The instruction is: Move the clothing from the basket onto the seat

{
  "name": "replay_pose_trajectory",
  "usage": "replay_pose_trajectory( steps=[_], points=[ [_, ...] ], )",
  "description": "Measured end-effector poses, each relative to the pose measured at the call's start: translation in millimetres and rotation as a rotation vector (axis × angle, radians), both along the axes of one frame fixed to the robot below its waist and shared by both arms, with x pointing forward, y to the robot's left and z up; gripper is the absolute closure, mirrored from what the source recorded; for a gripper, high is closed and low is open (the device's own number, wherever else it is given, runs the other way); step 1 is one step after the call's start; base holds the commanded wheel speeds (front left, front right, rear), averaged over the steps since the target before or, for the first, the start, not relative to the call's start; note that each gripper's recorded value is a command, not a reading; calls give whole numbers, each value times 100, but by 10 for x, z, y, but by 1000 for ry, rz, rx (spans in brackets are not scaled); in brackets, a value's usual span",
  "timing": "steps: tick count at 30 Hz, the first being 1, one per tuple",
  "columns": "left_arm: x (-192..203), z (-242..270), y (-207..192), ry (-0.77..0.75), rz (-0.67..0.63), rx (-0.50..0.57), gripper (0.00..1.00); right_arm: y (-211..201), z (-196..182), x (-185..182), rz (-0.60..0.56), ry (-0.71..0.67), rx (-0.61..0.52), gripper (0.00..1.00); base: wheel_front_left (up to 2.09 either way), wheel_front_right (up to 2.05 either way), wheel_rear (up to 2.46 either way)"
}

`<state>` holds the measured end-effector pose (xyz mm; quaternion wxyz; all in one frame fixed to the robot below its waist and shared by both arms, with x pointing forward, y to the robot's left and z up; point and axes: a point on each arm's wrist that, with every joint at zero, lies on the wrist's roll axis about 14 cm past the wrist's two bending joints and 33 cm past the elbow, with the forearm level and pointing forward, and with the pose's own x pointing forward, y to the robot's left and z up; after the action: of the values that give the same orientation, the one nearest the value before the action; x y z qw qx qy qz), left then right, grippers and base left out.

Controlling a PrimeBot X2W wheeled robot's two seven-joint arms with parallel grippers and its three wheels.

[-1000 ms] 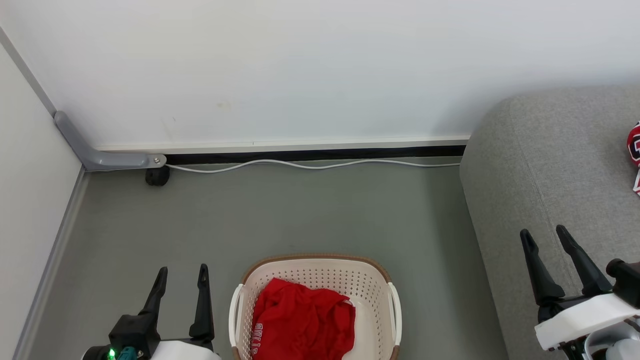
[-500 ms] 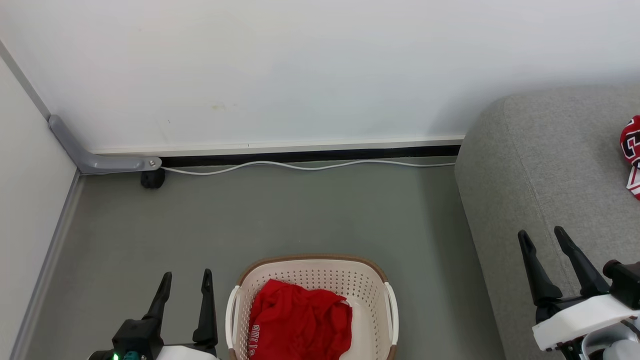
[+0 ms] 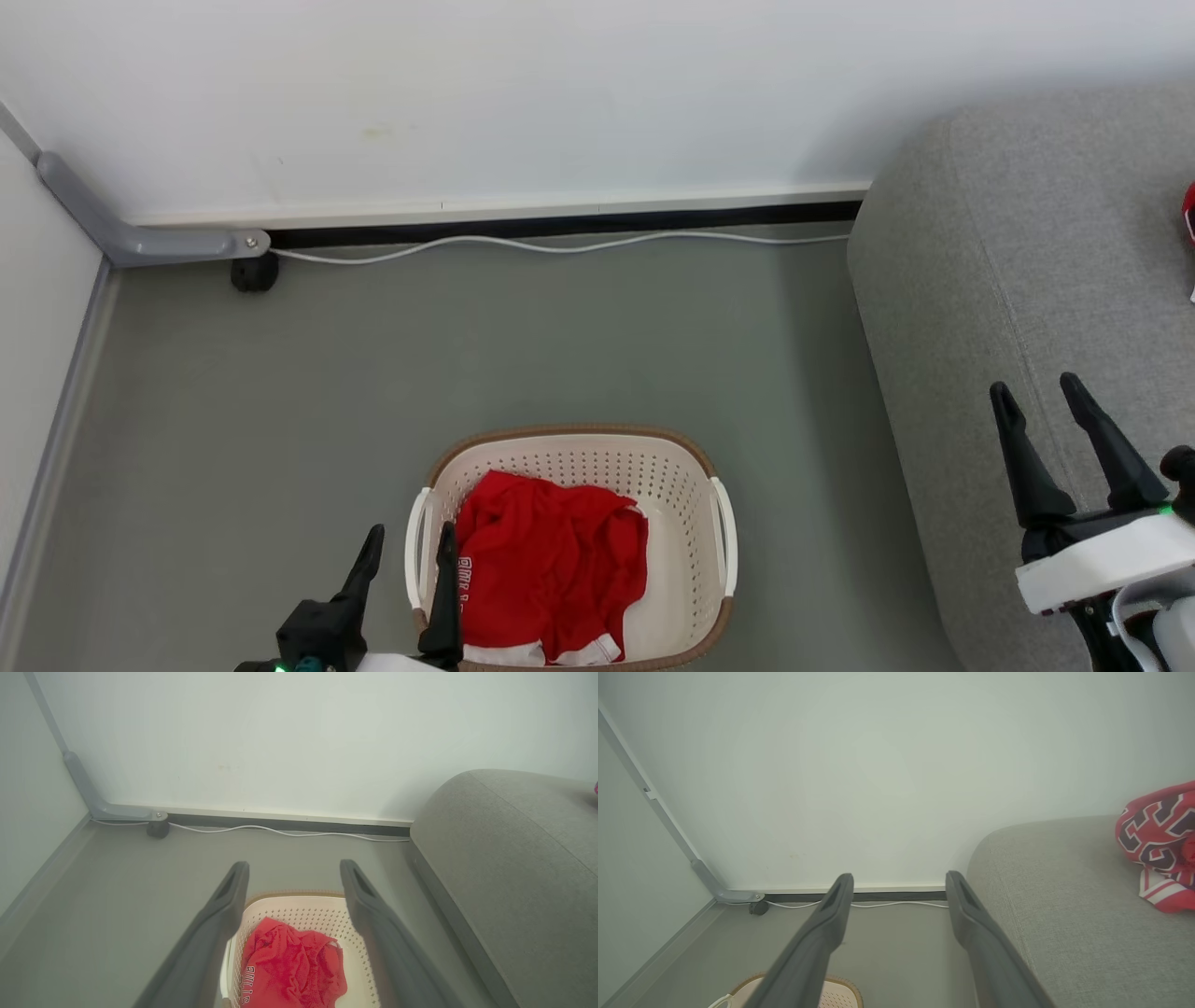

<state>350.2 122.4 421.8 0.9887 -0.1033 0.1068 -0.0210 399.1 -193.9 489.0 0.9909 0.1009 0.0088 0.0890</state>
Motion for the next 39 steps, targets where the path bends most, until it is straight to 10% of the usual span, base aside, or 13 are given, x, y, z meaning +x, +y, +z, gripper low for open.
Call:
replay_pose_trajectory(
  steps=[39],
  points=[
    [820,-2259,-1056,566,-181,-47,0,-143,-1001,1354,80,93,-13,0,0,0,0]
  ],
)
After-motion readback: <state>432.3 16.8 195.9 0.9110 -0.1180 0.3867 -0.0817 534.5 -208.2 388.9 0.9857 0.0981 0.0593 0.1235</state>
